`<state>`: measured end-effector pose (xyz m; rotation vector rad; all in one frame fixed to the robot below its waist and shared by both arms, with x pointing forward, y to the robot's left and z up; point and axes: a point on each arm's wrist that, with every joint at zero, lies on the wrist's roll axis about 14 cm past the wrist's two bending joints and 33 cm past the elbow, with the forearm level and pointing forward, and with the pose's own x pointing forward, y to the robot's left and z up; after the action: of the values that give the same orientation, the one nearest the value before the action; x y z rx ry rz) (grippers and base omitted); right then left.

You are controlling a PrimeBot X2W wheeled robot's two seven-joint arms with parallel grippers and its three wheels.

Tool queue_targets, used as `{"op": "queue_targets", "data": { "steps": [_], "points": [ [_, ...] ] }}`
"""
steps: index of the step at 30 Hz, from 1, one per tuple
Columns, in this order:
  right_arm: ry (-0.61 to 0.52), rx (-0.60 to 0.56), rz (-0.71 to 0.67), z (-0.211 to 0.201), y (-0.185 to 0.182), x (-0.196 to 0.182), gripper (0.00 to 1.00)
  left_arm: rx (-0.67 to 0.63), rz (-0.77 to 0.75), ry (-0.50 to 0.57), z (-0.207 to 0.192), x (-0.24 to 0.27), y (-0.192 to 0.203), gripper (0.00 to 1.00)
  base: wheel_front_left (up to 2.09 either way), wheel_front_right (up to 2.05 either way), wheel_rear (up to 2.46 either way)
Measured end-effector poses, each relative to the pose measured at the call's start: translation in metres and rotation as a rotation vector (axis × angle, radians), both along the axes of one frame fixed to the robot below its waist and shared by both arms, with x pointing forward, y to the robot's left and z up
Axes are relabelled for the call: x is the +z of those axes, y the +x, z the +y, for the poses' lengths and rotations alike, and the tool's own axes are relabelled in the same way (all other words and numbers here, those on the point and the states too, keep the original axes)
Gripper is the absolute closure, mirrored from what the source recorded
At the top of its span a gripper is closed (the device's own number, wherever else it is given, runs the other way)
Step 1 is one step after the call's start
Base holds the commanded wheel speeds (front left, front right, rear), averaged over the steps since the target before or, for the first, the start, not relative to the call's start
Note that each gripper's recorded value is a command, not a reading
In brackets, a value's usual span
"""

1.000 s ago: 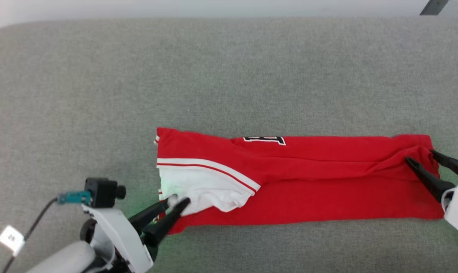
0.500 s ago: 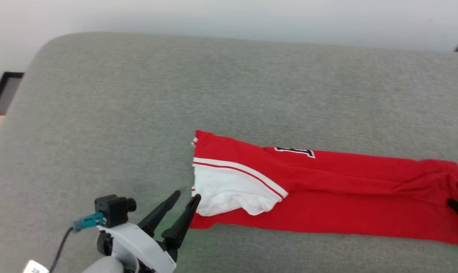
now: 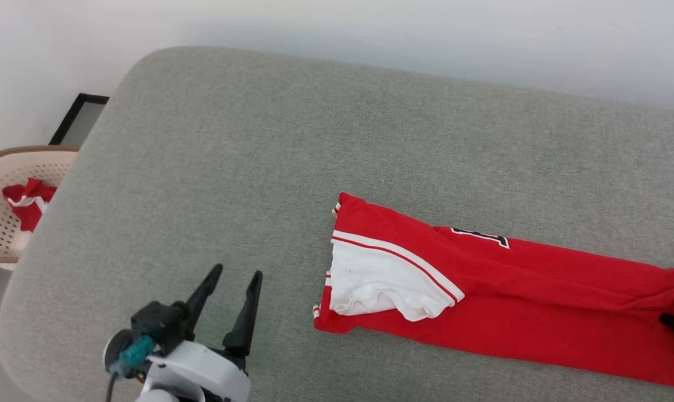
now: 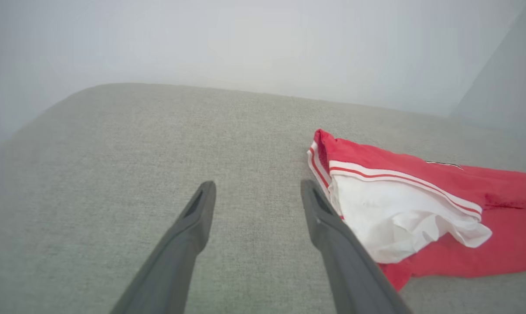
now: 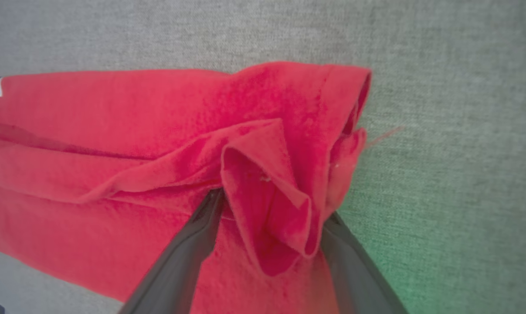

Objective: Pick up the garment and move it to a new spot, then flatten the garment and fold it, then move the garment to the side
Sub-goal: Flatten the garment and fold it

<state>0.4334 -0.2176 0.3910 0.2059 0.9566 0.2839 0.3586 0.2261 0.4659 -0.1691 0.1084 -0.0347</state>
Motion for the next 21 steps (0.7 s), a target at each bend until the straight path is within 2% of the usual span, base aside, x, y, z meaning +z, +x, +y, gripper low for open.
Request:
{"op": "queue_targets", "data": {
  "steps": [6, 8, 9, 10, 11, 12, 17, 21],
  "points": [
    [0.005, -0.027, 0.008, 0.002, 0.006, -0.001, 0.0, 0.038, -0.045, 0.214, 0.009, 0.009, -0.002, 0.0, 0.0, 0.0, 0.0],
    [0.011, -0.044, 0.006, 0.002, 0.009, -0.002, 0.0, 0.045, -0.061, 0.236, 0.007, 0.012, 0.0, 0.0, 0.0, 0.0, 0.0],
    [0.013, -0.049, 0.007, 0.003, 0.01, -0.003, 0.08, 0.048, -0.065, 0.249, 0.006, 0.013, 0.001, 0.0, 0.0, 0.0, 0.0],
    [0.011, -0.054, 0.007, 0.002, 0.011, -0.004, 0.4, 0.049, -0.068, 0.251, 0.006, 0.013, 0.002, 0.0, 0.0, 0.0, 0.0],
    [0.012, -0.06, 0.007, 0.002, 0.012, -0.005, 0.86, 0.048, -0.071, 0.258, 0.006, 0.014, 0.002, 0.0, 0.0, 0.0, 0.0],
    [0.017, -0.065, 0.006, 0.003, 0.013, -0.005, 1.0, 0.044, -0.073, 0.264, 0.005, 0.014, 0.004, 0.0, 0.0, 0.0, 0.0],
    [0.047, -0.112, -0.027, 0.001, 0.019, -0.002, 1.0, 0.034, -0.063, 0.28, 0.002, 0.008, 0.009, 0.0, 0.0, 0.0, 0.0],
    [0.049, -0.184, -0.074, -0.021, 0.022, 0.005, 1.0, 0.032, -0.063, 0.3, 0.001, 0.006, 0.017, 0.0, 0.0, 0.0, 0.0]
  ]
}}
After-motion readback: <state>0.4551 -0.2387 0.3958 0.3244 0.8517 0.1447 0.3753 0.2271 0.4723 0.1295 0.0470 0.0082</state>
